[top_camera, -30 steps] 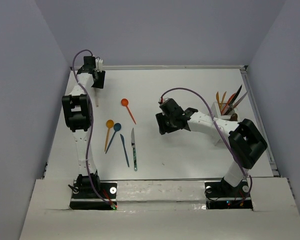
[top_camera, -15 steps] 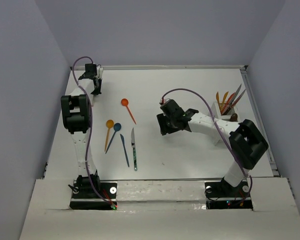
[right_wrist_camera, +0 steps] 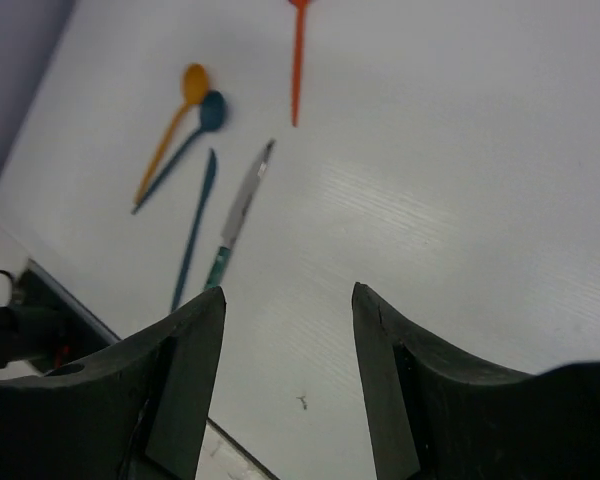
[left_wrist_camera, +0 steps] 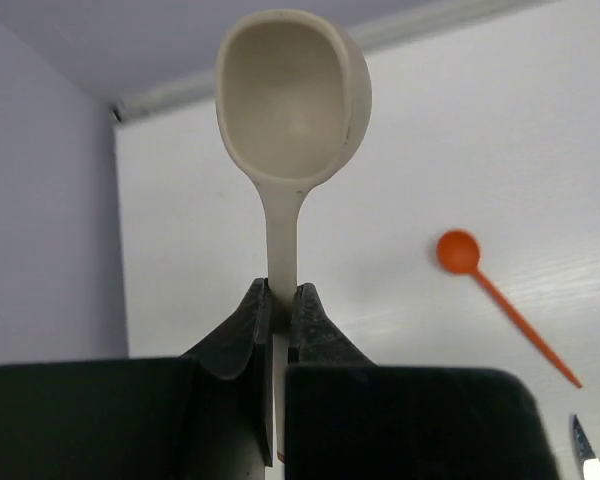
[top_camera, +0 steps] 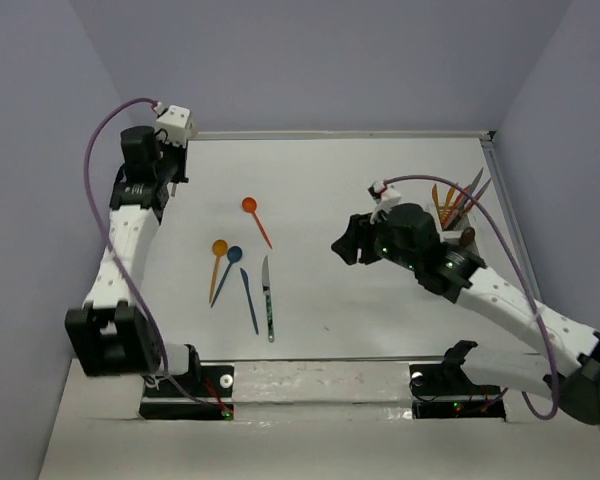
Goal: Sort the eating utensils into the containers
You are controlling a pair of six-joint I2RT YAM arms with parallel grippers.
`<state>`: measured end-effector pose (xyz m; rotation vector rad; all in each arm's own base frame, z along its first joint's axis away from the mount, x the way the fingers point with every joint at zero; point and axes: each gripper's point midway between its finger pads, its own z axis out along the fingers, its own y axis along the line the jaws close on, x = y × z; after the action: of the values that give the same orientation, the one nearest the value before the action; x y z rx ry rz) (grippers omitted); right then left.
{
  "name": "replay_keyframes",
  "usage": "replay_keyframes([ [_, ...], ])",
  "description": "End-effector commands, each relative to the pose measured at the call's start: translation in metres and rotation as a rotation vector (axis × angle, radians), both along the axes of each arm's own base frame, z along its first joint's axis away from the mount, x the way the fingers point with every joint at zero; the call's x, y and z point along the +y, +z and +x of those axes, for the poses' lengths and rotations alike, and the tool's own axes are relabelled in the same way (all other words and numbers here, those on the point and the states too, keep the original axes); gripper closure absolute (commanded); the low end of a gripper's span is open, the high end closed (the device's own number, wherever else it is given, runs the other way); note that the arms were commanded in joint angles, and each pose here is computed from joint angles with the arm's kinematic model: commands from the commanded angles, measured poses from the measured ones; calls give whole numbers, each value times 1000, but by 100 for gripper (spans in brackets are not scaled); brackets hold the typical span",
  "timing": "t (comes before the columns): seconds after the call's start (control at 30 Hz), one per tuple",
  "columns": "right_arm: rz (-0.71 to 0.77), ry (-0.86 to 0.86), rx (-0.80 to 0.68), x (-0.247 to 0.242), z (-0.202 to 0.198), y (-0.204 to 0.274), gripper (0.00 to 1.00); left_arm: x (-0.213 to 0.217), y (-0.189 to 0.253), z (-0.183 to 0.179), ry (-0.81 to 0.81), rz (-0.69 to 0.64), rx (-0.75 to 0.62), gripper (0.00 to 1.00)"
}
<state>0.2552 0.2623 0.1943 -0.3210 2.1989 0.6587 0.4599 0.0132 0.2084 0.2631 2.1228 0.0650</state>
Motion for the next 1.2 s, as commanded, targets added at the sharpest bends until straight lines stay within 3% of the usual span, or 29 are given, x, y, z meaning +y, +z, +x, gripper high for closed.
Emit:
replay_keyframes([
  [0.0, 404, 128, -267, 10, -33, 121, 39, -40, 128, -83, -220, 13, -377, 100],
  [0.07, 484, 153, -333, 10, -44, 158, 39, -53, 166, -132, -283, 11, -497, 100],
  [0.13, 532, 204, -372, 17, -57, 184, 27, -62, 171, -160, -315, -21, -532, 100],
  [0.17, 557, 262, -396, 31, -68, 202, 16, -67, 190, -186, -334, -36, -603, 100],
  [0.23, 592, 334, -486, 49, -80, 237, 16, -75, 207, -215, -343, -106, -654, 100],
  [0.3, 545, 403, -493, 94, -97, 232, 16, -79, 222, -231, -344, -157, -676, 100],
  [0.4, 485, 418, -668, 131, -104, 262, 18, -85, 231, -246, -332, -267, -674, 100],
  [0.47, 462, 454, -734, 167, -106, 260, 18, -91, 236, -255, -341, -337, -675, 100],
  [0.57, 540, 451, -796, 192, -106, 282, 22, -97, 238, -261, -340, -425, -664, 100],
  [0.77, 527, 381, -818, 234, -81, 257, 31, -100, 233, -265, -317, -540, -663, 100],
  [0.9, 547, 337, -808, 239, -74, 259, 38, -104, 219, -261, -316, -584, -627, 100],
  [0.97, 527, 197, -777, 231, -53, 255, 48, -105, 214, -261, -319, -595, -620, 100],
  [1.17, 470, 119, -750, 237, -36, 241, 51, -105, 213, -260, -323, -598, -629, 100],
])
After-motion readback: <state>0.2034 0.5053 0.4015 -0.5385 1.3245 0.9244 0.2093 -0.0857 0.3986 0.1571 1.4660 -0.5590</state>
